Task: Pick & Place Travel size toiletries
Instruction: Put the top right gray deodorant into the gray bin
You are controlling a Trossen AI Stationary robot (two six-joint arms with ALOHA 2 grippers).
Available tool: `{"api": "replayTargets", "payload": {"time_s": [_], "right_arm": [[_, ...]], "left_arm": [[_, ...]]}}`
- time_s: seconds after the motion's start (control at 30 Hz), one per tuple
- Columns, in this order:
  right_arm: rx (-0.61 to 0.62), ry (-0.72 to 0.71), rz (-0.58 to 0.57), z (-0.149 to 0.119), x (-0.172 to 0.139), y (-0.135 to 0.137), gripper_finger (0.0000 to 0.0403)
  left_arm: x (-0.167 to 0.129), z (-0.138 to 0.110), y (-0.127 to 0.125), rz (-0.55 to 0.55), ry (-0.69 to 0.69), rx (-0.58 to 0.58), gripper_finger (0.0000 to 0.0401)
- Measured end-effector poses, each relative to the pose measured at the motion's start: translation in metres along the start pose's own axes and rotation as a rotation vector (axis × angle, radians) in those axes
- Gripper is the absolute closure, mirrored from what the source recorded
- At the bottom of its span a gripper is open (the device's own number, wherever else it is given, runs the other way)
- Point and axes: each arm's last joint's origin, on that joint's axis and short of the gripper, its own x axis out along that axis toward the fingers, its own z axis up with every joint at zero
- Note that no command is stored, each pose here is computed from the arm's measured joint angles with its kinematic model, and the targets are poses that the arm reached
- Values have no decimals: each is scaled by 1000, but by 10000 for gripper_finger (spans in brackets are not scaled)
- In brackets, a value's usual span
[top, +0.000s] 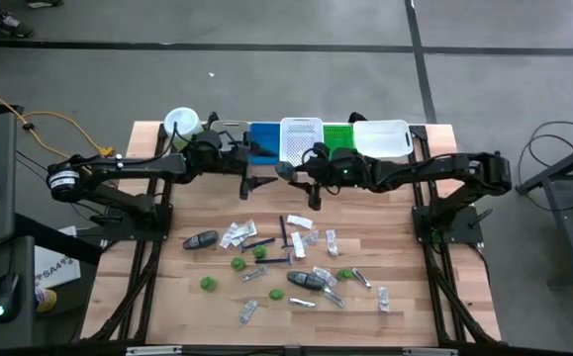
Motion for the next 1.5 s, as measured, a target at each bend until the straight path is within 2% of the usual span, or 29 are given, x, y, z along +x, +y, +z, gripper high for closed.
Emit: {"api": "replayTargets", "payload": {"time_s": [0.3,0.53,0.67,0.9,1.2,1.5], "right_arm": [[-20,-119,-22,3,11,-1,236],[-21,-172,-24,-4,23,0,236],[-16,-182,-55,-2,22,-1,236],[-13,-201,-45,0,22,-1,236],[-13,-268,-25,3,23,-1,236],[-15,-267,-27,-1,27,-1,236]], "left_arm": [[4,4,1,-24,-89,-26,29],[16,-5,3,-32,-114,-43,29],[18,-4,4,-54,-147,-54,29],[17,1,4,-50,-198,-53,29],[22,-4,1,-61,-198,-56,29],[24,-3,-3,-54,-216,-50,32]]}}
